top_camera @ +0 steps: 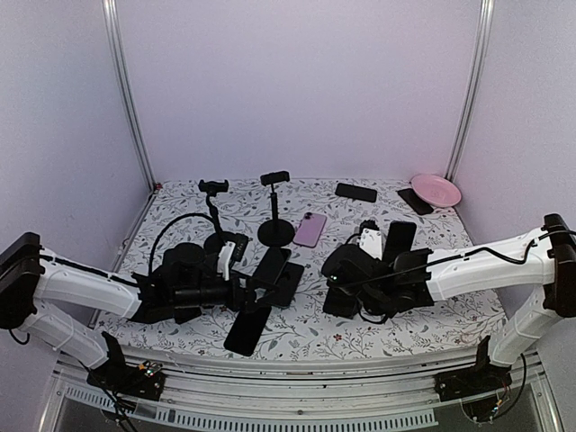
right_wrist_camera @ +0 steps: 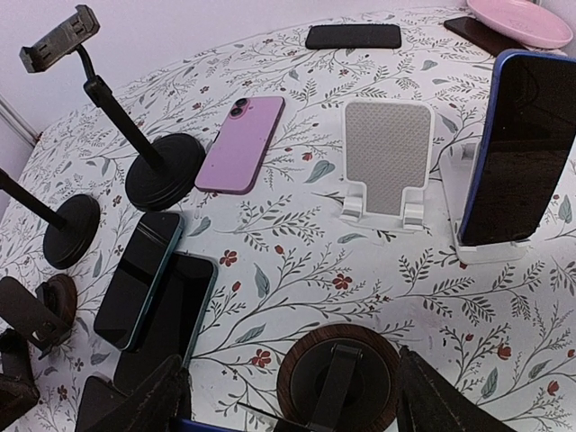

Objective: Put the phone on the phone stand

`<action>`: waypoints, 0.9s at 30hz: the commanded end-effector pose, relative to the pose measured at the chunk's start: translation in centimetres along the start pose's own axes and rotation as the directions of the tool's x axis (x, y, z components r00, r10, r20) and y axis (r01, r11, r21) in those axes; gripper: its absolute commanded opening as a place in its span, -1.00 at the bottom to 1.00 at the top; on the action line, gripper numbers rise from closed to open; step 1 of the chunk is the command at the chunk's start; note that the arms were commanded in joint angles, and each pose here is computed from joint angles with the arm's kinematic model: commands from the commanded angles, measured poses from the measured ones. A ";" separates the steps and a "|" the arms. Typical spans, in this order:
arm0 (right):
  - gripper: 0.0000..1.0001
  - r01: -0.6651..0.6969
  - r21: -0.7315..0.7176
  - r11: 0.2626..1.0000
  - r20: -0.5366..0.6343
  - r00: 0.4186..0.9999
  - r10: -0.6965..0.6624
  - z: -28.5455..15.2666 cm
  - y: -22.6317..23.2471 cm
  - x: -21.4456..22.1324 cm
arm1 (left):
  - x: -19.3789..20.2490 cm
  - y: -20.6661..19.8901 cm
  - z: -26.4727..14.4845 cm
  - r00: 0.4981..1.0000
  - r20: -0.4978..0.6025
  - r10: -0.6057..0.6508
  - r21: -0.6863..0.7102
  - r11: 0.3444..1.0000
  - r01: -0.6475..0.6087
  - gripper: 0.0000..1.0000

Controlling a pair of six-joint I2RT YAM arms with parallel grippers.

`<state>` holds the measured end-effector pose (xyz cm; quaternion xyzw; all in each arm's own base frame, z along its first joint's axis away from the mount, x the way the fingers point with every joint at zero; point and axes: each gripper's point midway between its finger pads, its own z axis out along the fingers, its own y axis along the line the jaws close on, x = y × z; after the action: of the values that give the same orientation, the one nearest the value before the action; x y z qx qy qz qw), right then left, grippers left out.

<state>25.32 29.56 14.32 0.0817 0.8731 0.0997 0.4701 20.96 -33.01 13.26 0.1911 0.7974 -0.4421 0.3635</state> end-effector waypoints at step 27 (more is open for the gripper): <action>-0.49 0.097 0.129 0.987 0.015 0.995 -0.099 -0.5 -0.9 -0.2 | 1.7 -0.8 4.1 0.996 -0.084 -0.031 0.069 0.997 0.037 0.61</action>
<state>25.27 30.40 14.35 0.0523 0.8807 0.0593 0.4670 21.07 -35.79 10.07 0.1999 0.8113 -0.4530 0.3108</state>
